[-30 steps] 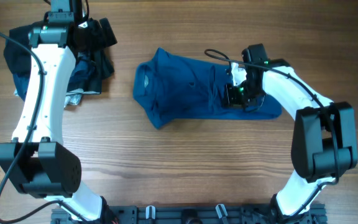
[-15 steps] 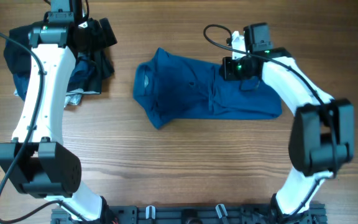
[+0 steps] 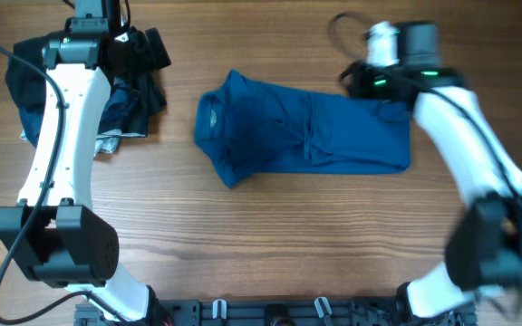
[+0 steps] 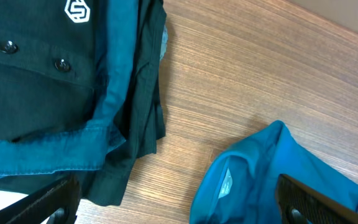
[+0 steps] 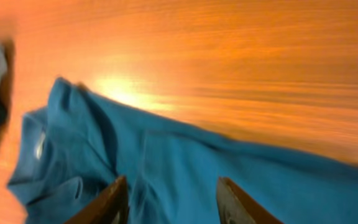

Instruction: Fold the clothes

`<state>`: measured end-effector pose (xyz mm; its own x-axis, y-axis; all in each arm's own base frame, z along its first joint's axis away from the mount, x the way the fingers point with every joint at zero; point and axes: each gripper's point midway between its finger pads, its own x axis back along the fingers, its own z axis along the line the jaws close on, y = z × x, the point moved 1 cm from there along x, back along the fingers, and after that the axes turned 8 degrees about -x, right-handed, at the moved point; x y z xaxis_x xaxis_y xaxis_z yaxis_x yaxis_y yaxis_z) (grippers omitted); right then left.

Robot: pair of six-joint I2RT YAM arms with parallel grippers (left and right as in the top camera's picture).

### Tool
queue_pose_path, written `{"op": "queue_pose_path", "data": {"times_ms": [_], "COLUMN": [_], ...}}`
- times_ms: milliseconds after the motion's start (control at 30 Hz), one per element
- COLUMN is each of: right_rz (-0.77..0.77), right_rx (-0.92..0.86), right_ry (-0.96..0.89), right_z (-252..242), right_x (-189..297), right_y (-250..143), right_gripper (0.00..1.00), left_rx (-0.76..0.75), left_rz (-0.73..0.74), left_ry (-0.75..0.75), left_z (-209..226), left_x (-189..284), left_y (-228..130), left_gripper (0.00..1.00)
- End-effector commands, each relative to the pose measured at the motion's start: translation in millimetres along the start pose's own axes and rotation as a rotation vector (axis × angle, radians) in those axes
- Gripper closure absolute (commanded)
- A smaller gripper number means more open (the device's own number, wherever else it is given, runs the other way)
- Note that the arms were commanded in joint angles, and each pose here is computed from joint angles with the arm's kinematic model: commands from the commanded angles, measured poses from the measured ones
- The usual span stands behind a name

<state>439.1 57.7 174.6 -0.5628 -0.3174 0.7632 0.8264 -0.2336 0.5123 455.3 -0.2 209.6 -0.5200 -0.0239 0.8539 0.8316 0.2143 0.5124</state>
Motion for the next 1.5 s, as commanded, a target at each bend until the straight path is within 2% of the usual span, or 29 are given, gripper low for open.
{"op": "queue_pose_path", "data": {"times_ms": [0, 133, 300, 433, 600, 700, 900, 933, 967, 1000, 1033, 1133, 1200, 1300, 1367, 1467], "right_rz": [-0.059, 0.044, 0.139, 0.277, 0.414, 0.421, 0.411, 0.419, 0.427, 0.430, 0.430, 0.420, 0.368, 0.300, 0.221, 0.183], "right_rx": [-0.023, -0.087, -0.216, -0.236, -0.259, -0.261, -0.282, -0.281, -0.274, -0.271, -0.271, -0.281, -0.348, -0.371, -0.392, -0.407], "right_ry": [-0.119, -0.198, -0.185, 0.037, 0.102, 0.167, 0.230, 0.215, 0.183, 0.171, 0.171, 0.167, 0.141, 0.110, 0.049, -0.032], "right_z": [-60.0, -122.2, -165.8, -156.4, -165.6, -158.3, -148.1, -150.2, -155.0, -156.9, -156.9, -158.1, -167.7, -184.5, -208.4, -228.7], "right_x": [69.9, 88.8, 61.5, 5.1, -51.5, -62.1, -60.6, -60.5, -61.0, -61.1, -61.1, -60.4, -48.0, -22.6, 13.6, 43.3], "right_y": [10.6, -17.3, -41.8, -73.4, -111.7, -115.7, -112.6, -114.4, -116.6, -117.4, -117.3, -113.9, -91.2, -65.1, -35.5, -19.8], "right_gripper": [0.52, 0.52, 0.48, 0.48, 0.48, 0.45, 0.47, 0.54, 0.84, 0.92, 0.96, 0.96, 0.96, 0.96, 0.96, 0.96], "left_rx": [0.002, 0.002, 0.001, 0.002, 0.001, 0.001, 0.001, 0.001, 0.001, 0.001, 0.001, 0.001, 0.001, 0.000, 0.000, -0.001], "left_rz": [0.021, 0.021, 0.022, 0.021, 0.028, 0.028, 0.030, 0.030, 0.030, 0.030, 0.030, 0.030, 0.030, 0.030, 0.030, 0.030], "left_ry": [0.013, 0.013, 0.013, 0.013, 0.015, 0.015, 0.015, 0.015, 0.015, 0.015, 0.016, 0.015, 0.015, 0.014, 0.014, 0.015], "left_z": [3.9, 3.9, 4.0, 3.9, 4.4, 4.4, 4.4, 4.4, 4.4, 4.4, 4.4, 4.4, 4.2, 3.5, 3.5, 3.6], "left_x": [-7.2, -7.2, -7.2, -7.2, -7.1, -7.3, -7.9, -7.9, -7.9, -7.9, -7.9, -7.9, -7.9, -7.9, -7.9, -7.9], "left_y": [-4.4, -4.6, -4.8, -4.6, -6.3, -6.2, -6.5, -6.5, -6.5, -6.5, -6.6, -6.5, -6.6, -6.7, -6.7, -6.7], "left_gripper": [0.00, 0.00, 0.00, 0.00, 0.00, 0.00, 0.00, 0.00, 0.00, 0.00, 0.00, 0.00, 0.00, 0.00, 0.00, 0.00]}}
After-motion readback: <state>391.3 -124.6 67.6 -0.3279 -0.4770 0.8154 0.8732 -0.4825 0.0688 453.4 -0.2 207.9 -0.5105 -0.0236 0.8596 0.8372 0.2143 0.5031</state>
